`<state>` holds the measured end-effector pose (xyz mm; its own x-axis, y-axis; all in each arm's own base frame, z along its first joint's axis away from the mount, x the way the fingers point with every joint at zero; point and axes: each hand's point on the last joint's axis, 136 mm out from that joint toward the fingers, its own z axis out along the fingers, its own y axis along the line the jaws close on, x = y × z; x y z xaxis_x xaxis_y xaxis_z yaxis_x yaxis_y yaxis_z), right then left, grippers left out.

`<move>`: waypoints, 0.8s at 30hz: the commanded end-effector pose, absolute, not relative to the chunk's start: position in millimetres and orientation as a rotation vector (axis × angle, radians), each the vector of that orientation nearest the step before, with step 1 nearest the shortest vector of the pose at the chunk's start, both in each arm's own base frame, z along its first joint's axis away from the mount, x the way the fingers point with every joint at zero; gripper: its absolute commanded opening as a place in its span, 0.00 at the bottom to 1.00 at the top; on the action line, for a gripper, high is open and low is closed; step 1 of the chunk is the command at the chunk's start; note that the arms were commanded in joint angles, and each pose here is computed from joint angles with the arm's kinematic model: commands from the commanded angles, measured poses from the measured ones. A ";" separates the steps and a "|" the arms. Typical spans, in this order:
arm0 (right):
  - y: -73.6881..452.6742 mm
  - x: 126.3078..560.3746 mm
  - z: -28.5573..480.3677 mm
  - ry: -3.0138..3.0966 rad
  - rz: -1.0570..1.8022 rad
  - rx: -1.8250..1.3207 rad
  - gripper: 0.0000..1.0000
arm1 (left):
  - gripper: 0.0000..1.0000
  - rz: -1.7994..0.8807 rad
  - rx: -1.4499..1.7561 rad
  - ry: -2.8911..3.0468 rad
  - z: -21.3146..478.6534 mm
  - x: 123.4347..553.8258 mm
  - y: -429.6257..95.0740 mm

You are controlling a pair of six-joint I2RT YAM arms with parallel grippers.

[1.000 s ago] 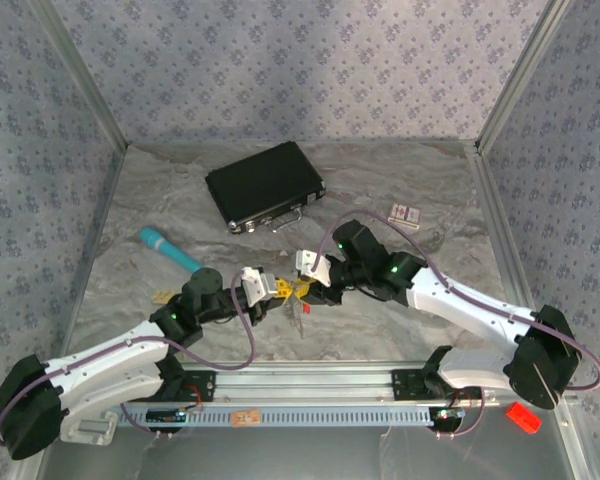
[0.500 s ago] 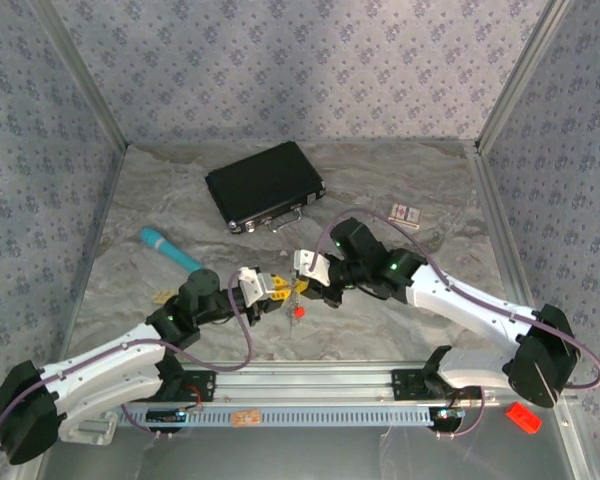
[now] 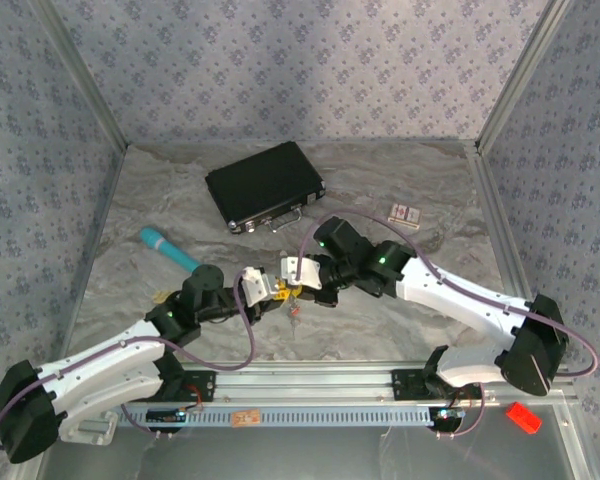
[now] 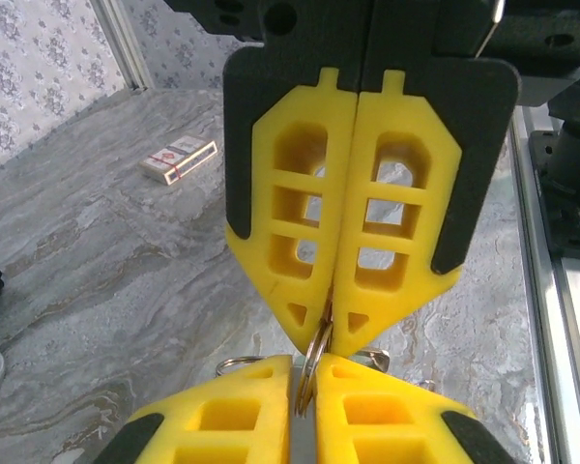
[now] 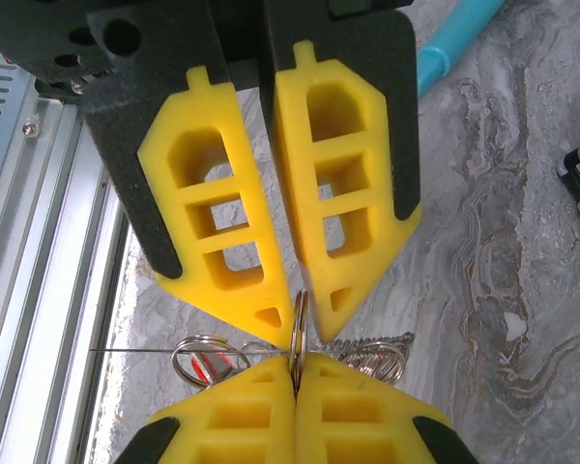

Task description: Put the keys on the keyring

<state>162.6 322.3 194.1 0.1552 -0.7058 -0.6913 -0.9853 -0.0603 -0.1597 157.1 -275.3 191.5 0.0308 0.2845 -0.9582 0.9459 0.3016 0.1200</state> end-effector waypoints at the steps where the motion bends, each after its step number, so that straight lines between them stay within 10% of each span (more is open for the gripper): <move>1: 326.6 159.3 199.7 1.595 0.600 -1.836 0.00 | 0.07 -0.769 1.193 1.435 207.5 157.7 -278.2; 9: 321.4 164.5 204.9 1.615 0.707 -1.658 0.24 | 0.00 -0.807 1.153 1.390 213.4 155.6 -278.9; 24: 319.3 170.6 202.7 1.605 0.829 -1.549 0.19 | 0.00 -0.886 1.069 1.331 221.3 154.0 -280.9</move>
<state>172.3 315.8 197.1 0.0075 -0.5496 -0.8354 -0.9954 0.0753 -0.0584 155.7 -278.9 197.5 0.0266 0.1773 -0.9838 0.9477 0.3088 0.0812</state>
